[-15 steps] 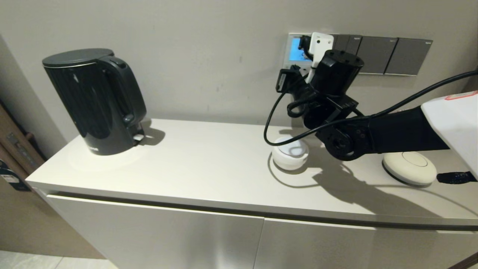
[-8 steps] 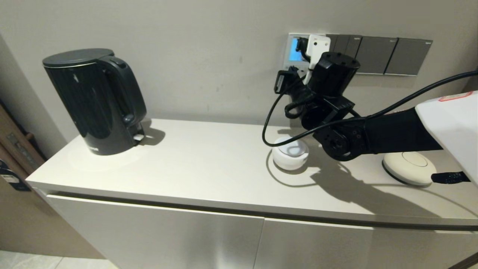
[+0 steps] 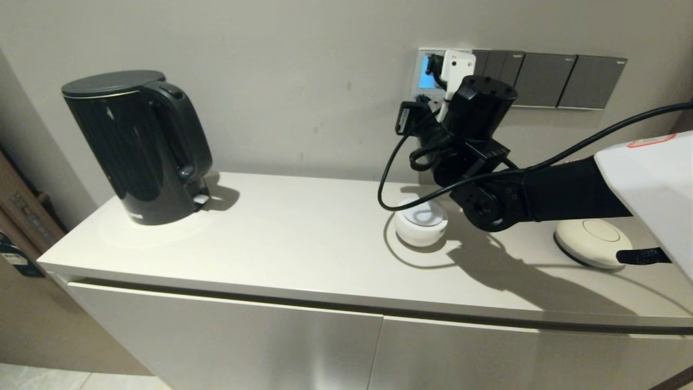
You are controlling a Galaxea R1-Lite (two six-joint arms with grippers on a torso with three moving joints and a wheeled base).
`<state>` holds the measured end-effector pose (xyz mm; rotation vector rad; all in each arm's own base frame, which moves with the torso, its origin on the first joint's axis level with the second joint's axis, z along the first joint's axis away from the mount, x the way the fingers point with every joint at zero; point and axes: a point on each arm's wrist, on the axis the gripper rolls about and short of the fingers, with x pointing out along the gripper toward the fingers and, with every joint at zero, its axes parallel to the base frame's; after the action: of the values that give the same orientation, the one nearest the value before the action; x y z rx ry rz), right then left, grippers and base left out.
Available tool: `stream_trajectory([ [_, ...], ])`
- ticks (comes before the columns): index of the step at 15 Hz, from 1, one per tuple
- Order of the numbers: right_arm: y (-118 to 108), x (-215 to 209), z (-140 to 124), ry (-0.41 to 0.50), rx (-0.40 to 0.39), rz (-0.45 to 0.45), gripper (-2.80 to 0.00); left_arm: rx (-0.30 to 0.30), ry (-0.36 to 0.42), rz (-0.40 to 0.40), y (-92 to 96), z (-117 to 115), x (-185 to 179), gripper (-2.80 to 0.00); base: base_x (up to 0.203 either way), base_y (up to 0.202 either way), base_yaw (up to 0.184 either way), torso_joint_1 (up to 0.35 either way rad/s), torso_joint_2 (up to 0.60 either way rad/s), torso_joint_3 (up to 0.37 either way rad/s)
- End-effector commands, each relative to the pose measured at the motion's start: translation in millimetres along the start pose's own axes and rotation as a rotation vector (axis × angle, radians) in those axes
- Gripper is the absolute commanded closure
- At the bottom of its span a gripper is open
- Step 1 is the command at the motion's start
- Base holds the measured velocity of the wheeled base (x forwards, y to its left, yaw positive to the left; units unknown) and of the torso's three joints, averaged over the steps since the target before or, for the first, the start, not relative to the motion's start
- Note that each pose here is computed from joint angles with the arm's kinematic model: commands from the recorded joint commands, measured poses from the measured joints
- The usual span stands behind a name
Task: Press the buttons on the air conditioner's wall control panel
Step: Press the temperature increase button
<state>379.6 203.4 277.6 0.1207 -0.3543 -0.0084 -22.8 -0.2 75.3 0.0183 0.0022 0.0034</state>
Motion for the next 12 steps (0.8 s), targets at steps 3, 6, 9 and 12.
stream_trajectory([
  [3,-3.1,3.0,-1.0,-0.003,-0.003,-0.010,0.00,0.000,0.001,0.001,0.0,0.0,0.1,0.00,0.000,0.000,0.000,0.000,0.00,0.000],
  [6,-4.2,3.6,-1.2,-0.002,-0.005,-0.013,0.00,0.000,-0.001,0.000,0.0,0.0,0.0,0.00,0.000,0.000,0.000,0.000,0.00,0.000],
  [9,-3.6,2.1,-2.4,0.001,-0.005,-0.011,0.00,0.000,0.001,0.000,0.0,0.0,0.1,0.00,0.000,0.000,0.000,0.000,0.00,0.000],
  [12,-2.8,0.2,-0.1,-0.003,0.000,-0.009,0.00,0.000,-0.001,0.000,0.0,0.0,0.0,0.00,0.000,0.000,0.000,0.000,0.00,0.000],
])
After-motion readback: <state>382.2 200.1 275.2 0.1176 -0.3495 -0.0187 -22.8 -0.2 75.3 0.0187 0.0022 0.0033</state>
